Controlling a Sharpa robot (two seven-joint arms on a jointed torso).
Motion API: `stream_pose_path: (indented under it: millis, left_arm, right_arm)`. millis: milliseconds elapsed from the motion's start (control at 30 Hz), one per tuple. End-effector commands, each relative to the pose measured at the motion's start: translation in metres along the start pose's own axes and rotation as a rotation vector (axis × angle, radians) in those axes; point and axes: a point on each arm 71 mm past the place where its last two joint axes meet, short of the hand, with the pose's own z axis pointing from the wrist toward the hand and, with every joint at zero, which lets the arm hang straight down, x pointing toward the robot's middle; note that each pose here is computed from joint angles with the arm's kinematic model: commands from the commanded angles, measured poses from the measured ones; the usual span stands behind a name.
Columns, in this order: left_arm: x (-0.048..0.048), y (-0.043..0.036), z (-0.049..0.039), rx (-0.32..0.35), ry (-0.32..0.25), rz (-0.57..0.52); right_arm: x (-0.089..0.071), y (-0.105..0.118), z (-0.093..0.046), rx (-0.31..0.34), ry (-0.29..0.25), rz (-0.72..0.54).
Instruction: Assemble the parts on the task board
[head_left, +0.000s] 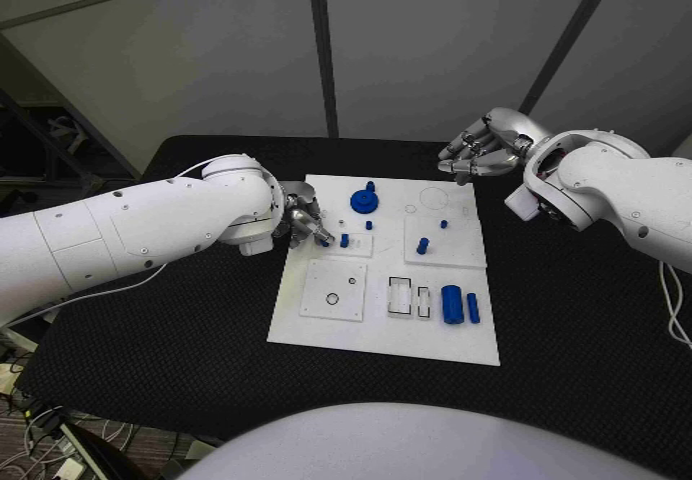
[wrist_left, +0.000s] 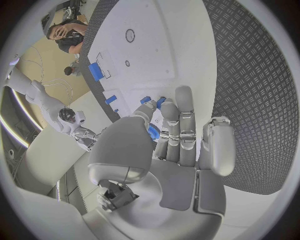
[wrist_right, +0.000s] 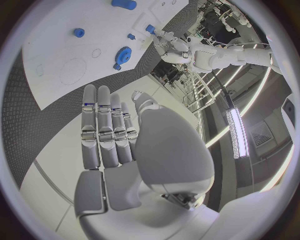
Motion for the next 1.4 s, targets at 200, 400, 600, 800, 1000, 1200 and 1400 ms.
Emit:
stream_pose_path:
  millis: [200,400,600,800,1000,1200,1400]
  left_arm:
    - [0.0001,-0.0006,0.0001,0.007,-0.005,-0.023]
    - [0.0001,-0.0022,-0.0006,0.016,-0.017,-0.042]
    - [0.0011,-0.0023,-0.0024,0.023,-0.010,-0.066]
    - [0.0008,-0.0012,-0.0083,0.031,0.003,-0.053]
    - [-0.0041,-0.0019,-0.0133,0.036,0.010,-0.031]
    - [-0.0090,-0.0037,-0.0152,0.041,0.026,-0.025]
    - [-0.0175,-0.0073,-0.0147,0.047,0.068,-0.027]
  right_arm:
    - [-0.001,0.001,0.000,-0.006,0.003,0.002]
    - [-0.001,0.001,0.000,-0.006,0.003,0.002]
    - [-0.001,0.001,0.000,-0.006,0.003,0.002]
    - [-0.001,0.000,0.000,-0.004,0.003,0.002]
    - [-0.001,-0.001,0.001,-0.001,0.001,0.003]
    - [-0.001,-0.001,0.001,-0.002,0.002,0.003]
    - [-0.001,-0.001,0.001,-0.003,0.002,0.003]
